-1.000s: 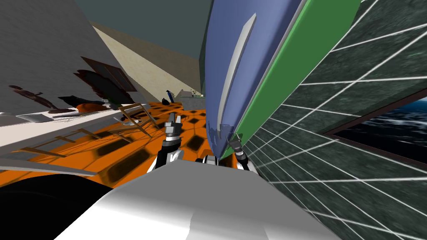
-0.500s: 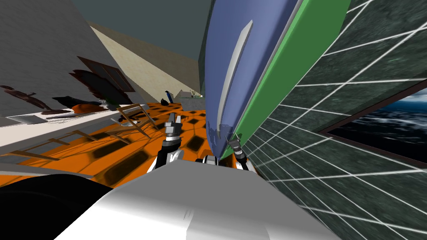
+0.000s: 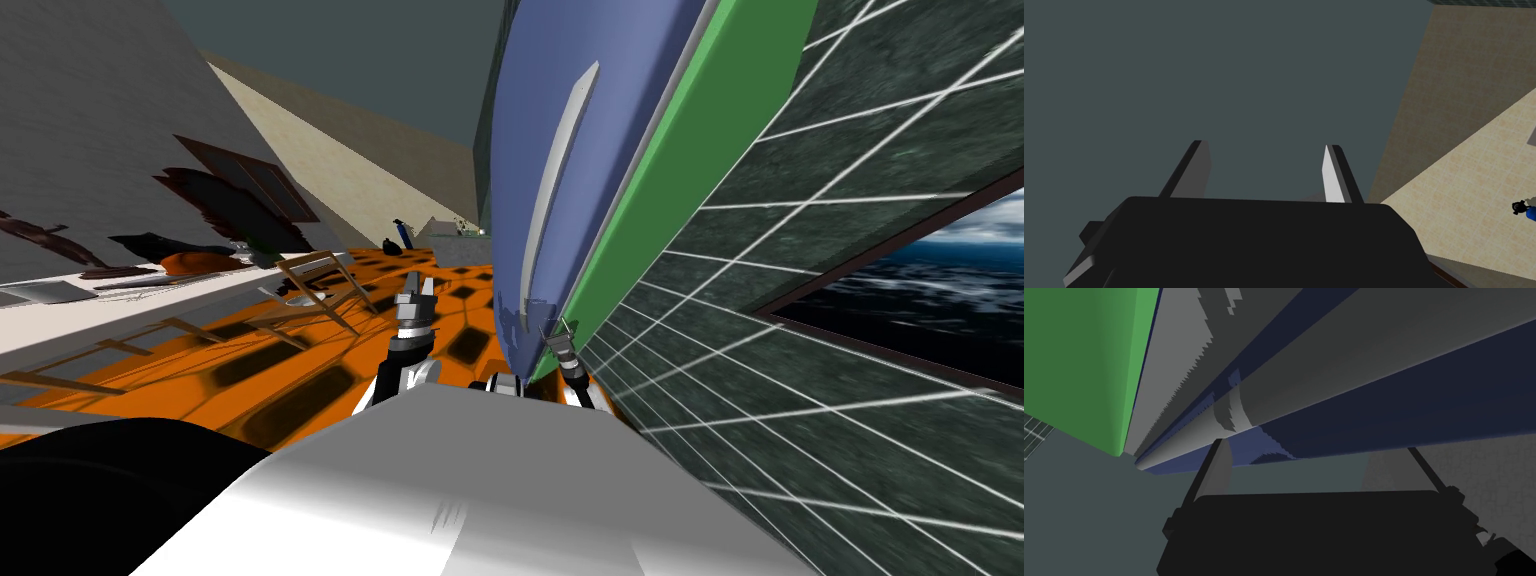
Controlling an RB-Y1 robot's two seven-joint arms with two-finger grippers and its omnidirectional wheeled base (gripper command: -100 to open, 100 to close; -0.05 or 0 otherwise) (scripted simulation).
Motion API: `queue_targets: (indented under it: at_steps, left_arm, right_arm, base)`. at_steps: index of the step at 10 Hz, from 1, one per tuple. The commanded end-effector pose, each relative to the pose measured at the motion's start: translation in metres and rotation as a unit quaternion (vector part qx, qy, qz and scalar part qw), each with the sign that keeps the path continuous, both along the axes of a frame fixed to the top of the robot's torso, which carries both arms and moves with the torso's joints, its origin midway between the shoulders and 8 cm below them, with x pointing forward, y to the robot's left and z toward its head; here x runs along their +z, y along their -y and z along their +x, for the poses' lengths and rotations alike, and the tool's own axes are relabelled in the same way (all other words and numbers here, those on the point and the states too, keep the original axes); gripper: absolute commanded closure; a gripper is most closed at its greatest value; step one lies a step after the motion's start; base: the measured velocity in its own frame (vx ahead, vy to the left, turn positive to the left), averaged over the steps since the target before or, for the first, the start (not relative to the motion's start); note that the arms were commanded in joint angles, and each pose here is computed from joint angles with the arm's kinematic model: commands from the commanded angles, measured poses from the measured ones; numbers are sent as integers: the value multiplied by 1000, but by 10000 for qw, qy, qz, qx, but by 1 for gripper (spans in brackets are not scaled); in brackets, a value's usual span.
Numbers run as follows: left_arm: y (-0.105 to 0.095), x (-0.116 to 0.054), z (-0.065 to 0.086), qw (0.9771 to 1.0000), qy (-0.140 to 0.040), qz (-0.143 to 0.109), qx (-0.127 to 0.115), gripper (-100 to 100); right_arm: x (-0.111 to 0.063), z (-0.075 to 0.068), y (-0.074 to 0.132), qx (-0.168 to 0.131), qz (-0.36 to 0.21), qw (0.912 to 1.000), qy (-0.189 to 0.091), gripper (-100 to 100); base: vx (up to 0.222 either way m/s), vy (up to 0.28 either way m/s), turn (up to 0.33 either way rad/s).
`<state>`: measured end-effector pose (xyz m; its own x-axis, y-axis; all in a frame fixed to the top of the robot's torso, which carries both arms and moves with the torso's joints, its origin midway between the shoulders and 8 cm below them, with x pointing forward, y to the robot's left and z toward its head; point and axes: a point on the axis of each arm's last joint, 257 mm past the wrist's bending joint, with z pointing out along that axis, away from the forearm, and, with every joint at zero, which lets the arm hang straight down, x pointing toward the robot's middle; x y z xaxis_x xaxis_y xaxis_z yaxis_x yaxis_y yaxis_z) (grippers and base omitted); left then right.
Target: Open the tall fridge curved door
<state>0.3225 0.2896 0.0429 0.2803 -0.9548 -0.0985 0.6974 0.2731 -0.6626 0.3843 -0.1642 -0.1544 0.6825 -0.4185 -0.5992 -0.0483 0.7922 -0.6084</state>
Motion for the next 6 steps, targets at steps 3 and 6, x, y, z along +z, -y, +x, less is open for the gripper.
queue_targets:
  at_steps: [3, 6]
  left_arm:
    - [0, 0, 0, 10000, 0, 0, 0, 0]
    - [0, 0, 0, 10000, 0, 0, 0, 0]
  right_arm:
    - [-20, 12, -5, -365, -474, 9982, 32, -100]
    - [-26, 18, -7, -521, -689, 9962, 73, -100]
  base:
    - [-12, 42, -35]
    - [-4, 28, -29]
